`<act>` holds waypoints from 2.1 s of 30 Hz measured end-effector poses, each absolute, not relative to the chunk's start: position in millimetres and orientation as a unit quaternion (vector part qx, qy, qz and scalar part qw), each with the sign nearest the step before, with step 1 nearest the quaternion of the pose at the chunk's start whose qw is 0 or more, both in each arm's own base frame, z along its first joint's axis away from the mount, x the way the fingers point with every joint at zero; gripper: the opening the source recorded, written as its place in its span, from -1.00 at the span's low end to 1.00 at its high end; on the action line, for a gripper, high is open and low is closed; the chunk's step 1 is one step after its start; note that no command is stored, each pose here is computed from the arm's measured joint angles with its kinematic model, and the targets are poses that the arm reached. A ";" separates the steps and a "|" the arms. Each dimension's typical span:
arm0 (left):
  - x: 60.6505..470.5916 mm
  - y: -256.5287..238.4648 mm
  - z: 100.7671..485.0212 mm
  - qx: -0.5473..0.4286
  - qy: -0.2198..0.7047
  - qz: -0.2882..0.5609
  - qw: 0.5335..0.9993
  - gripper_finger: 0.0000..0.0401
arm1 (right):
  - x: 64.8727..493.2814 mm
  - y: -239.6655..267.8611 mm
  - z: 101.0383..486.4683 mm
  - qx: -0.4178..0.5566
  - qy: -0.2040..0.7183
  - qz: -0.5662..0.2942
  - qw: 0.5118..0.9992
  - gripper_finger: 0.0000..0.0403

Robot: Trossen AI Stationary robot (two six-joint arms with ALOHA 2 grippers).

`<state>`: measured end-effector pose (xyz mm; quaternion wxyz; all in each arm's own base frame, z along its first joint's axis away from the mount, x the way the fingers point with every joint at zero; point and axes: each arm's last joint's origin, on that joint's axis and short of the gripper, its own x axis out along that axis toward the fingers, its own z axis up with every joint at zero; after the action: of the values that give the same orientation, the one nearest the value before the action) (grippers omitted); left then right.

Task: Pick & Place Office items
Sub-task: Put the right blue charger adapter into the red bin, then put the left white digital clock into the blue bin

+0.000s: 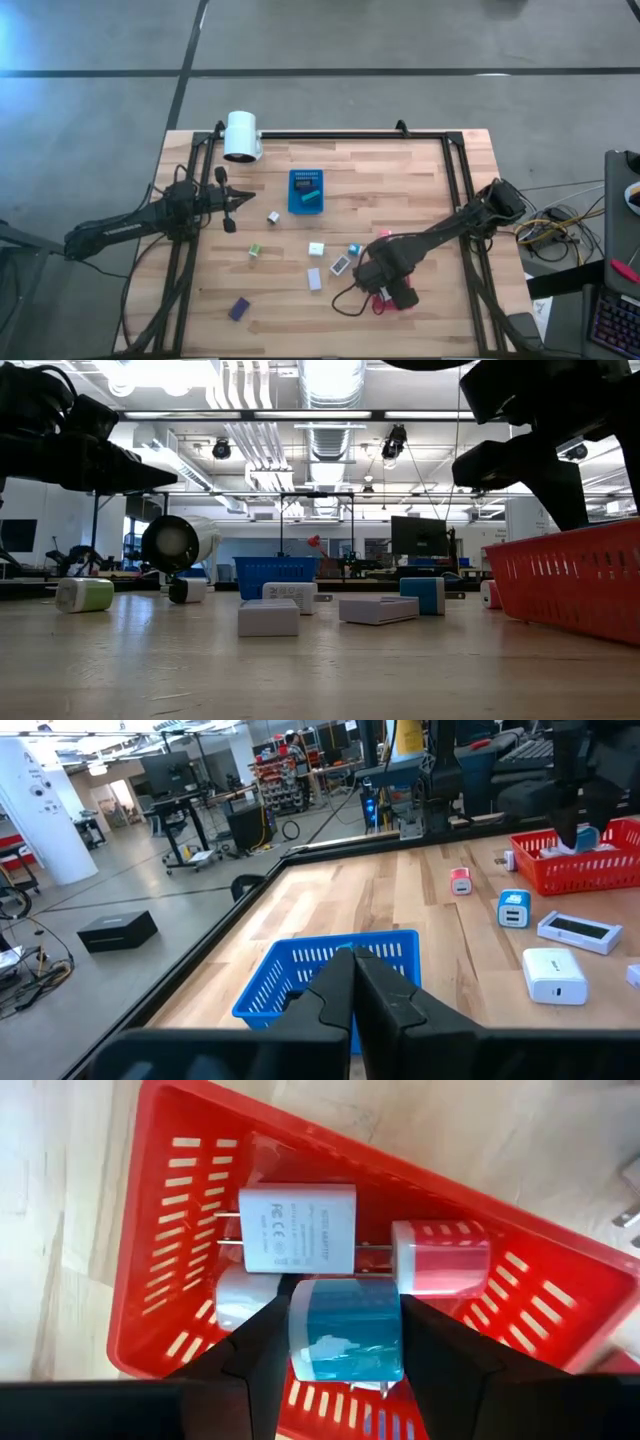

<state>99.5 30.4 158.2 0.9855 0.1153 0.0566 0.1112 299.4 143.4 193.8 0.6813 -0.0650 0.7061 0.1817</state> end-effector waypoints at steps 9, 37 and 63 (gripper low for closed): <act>99.4 30.4 158.3 0.115 0.056 0.111 0.985 -0.95 | 299.6 143.4 191.7 -0.066 0.702 0.184 0.685 -0.11; 99.4 30.4 158.3 0.116 0.056 0.112 0.985 -0.94 | 240.1 82.9 364.8 -0.139 0.243 0.169 0.945 -0.29; 99.5 30.4 158.7 0.120 0.055 0.112 0.985 -0.96 | 88.2 -16.1 259.3 -0.048 -0.127 -0.060 0.989 -0.96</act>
<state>99.5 30.4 158.7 0.9850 0.1196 0.0545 0.1116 88.2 -16.1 259.3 0.9889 -0.0481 -0.1274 -0.0600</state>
